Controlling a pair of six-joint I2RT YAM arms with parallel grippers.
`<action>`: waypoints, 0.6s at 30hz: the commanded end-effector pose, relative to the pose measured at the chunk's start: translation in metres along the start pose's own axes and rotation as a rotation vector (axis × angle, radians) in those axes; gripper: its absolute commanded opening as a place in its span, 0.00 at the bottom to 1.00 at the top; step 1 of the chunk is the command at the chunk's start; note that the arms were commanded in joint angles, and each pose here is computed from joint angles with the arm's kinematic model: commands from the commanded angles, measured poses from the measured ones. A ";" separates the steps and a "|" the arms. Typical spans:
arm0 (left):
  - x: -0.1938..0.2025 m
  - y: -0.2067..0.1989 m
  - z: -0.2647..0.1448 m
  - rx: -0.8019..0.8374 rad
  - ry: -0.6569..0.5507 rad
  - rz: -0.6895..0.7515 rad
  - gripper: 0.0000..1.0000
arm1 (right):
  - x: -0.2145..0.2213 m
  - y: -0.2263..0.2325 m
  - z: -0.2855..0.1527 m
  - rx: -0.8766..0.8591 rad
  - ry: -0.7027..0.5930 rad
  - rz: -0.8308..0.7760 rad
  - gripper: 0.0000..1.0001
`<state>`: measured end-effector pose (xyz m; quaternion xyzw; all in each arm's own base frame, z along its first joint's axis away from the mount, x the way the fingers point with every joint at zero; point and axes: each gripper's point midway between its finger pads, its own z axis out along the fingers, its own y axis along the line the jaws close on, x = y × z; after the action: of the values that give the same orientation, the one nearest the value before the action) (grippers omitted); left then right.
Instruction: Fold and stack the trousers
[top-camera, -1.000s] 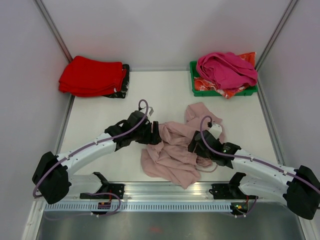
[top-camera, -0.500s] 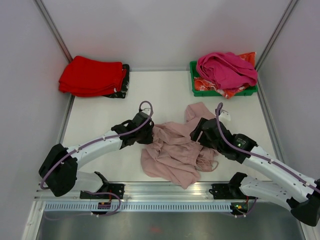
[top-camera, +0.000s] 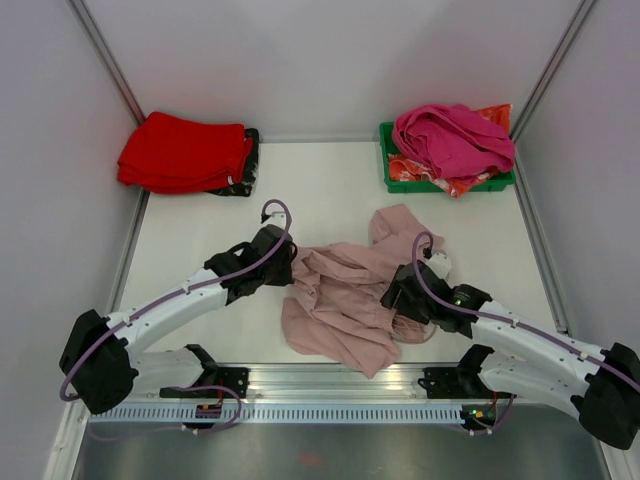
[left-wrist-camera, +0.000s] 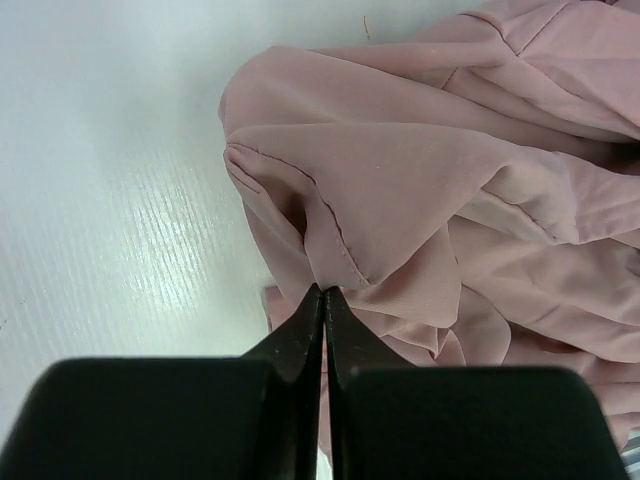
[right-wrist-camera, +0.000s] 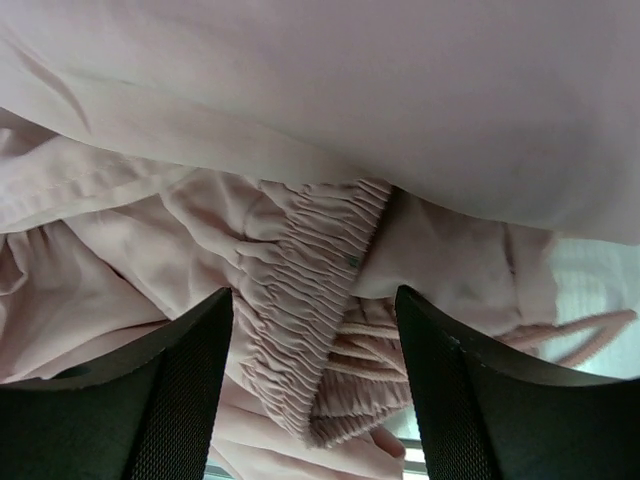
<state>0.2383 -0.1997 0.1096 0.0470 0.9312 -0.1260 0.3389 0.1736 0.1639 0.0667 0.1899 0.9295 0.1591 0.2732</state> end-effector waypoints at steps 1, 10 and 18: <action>-0.005 0.006 -0.005 -0.025 -0.029 -0.019 0.02 | -0.007 0.028 0.006 -0.097 -0.021 0.052 0.72; -0.002 0.012 -0.006 -0.046 -0.028 -0.024 0.02 | -0.005 0.045 0.023 -0.105 0.002 0.011 0.58; -0.019 0.025 -0.021 -0.098 -0.064 -0.069 0.02 | -0.047 0.067 -0.014 -0.117 -0.106 -0.041 0.00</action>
<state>0.2358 -0.1815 0.1112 0.0322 0.9342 -0.0977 0.3415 0.1944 0.1925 0.0674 0.1662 0.9331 0.1701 0.2698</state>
